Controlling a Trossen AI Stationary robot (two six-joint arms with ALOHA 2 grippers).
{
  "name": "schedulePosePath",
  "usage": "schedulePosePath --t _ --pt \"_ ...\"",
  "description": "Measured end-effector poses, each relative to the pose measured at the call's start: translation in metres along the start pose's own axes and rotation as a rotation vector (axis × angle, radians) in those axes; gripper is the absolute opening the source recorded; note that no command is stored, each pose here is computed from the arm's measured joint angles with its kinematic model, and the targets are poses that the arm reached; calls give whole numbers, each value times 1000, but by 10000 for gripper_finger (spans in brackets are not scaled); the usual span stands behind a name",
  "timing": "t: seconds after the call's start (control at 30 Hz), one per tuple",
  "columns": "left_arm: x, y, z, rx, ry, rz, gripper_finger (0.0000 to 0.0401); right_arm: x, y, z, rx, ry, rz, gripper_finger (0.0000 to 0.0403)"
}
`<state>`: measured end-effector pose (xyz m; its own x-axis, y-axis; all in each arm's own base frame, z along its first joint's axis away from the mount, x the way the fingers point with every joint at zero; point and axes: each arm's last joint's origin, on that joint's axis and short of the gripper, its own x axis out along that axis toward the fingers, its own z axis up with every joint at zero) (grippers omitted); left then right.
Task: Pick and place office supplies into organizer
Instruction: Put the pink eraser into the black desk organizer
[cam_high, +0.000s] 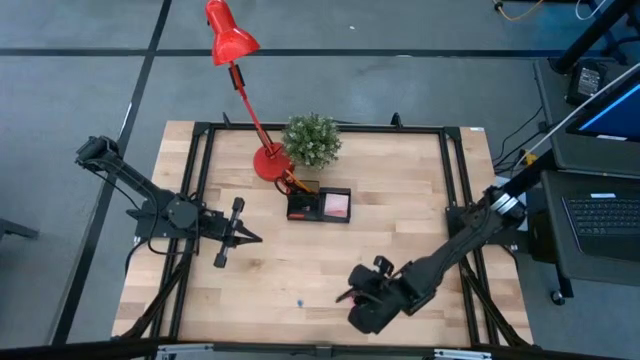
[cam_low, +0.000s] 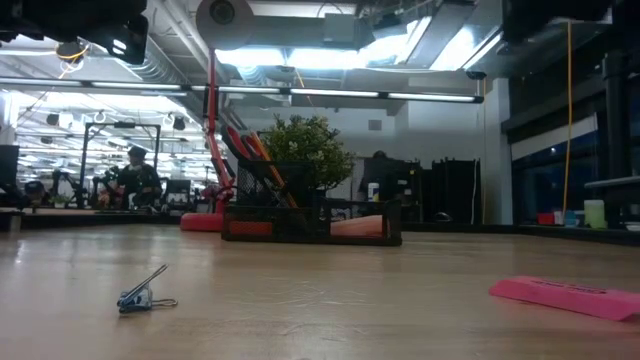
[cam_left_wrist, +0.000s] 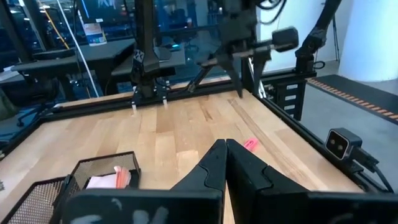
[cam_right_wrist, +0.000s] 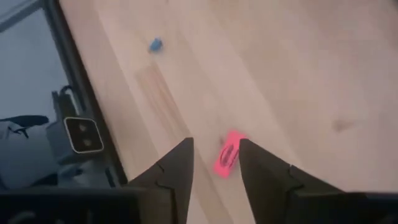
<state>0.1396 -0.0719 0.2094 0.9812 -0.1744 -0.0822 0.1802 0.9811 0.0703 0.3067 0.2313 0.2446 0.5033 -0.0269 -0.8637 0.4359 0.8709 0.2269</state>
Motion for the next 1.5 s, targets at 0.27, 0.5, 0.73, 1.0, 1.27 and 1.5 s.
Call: schedulePosePath --t 0.27,0.5,0.73,1.0,1.27,1.5 --pt "0 0 0 0 0 0 2 32 -2 -6 102 108 -63 130" --pt "0 0 -1 -6 9 0 1 49 -5 -3 156 162 -79 130" --pt "0 0 -3 -8 27 0 2 65 -6 -10 192 228 -102 130" --pt "0 0 -3 -7 29 0 3 67 -3 -9 193 217 -81 130" --pt "0 0 -3 -7 30 0 3 67 3 -7 102 201 -7 130" --pt "0 0 -5 0 48 0 2 68 1 -5 203 213 -17 130"
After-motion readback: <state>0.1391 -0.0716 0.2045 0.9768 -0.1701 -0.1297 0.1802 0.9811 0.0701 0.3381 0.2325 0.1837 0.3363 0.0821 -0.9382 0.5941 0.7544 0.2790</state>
